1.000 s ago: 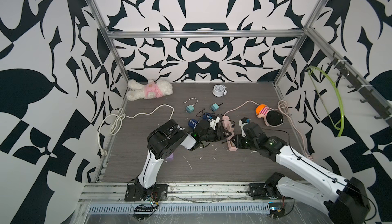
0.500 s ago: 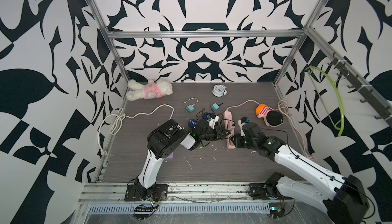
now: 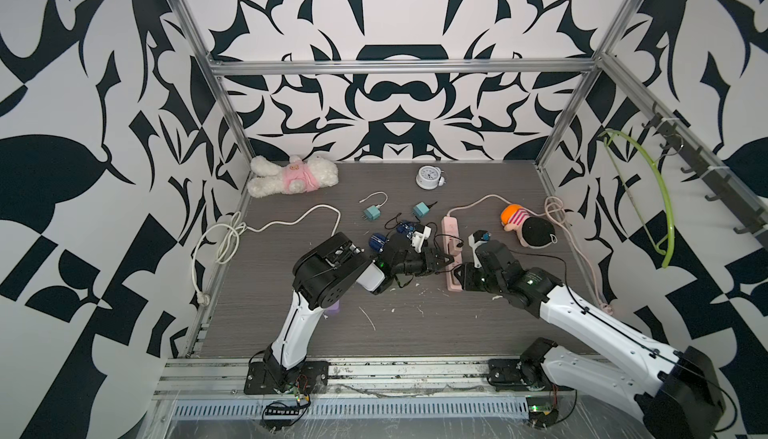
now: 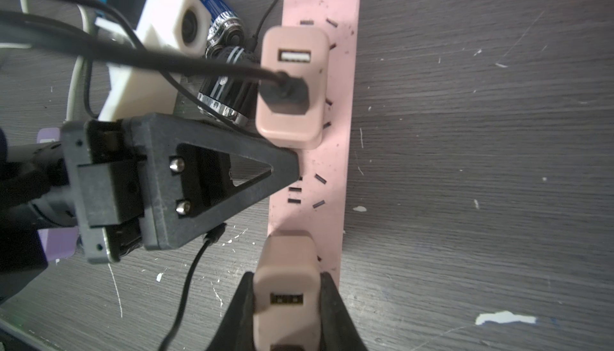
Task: Unplug the electric shaver
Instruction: Remove the plug from the socket.
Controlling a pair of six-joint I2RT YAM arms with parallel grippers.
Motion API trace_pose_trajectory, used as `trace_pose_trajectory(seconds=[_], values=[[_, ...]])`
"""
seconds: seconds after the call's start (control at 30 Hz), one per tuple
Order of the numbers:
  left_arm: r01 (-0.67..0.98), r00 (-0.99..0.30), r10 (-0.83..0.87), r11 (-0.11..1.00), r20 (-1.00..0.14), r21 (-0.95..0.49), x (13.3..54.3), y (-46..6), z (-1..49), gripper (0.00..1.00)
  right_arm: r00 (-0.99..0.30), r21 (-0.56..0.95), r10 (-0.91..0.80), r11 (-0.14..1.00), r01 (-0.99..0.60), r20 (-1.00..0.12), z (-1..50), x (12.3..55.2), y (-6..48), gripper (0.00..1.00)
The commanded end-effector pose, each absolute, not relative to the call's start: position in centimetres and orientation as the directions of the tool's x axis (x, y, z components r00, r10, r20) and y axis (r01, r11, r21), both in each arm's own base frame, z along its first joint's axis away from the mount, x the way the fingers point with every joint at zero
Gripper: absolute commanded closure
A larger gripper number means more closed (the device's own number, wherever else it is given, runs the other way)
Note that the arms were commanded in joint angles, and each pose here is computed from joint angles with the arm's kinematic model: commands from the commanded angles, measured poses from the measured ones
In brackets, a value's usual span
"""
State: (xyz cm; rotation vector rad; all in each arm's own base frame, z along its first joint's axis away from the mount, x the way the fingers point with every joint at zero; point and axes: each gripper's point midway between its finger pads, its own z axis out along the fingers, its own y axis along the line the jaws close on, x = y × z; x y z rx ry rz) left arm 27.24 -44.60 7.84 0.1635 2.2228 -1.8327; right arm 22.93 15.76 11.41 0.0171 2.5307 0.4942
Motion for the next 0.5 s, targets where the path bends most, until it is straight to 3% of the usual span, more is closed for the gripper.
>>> trace_pose_trajectory(seconds=[0.0,0.47], values=[[0.275,-0.953,-0.064,0.219,-0.295,-0.936,27.5,-44.5,6.6,1.00,-0.770,0.398,0.120,0.899,-0.185,-0.627,16.3,24.3,17.3,1.00],[0.251,-0.956,-0.055,0.365,-0.289,-0.897,27.8,-43.5,2.8,1.00,-0.739,0.354,0.110,0.917,-0.182,-0.664,18.0,24.0,15.9,1.00]])
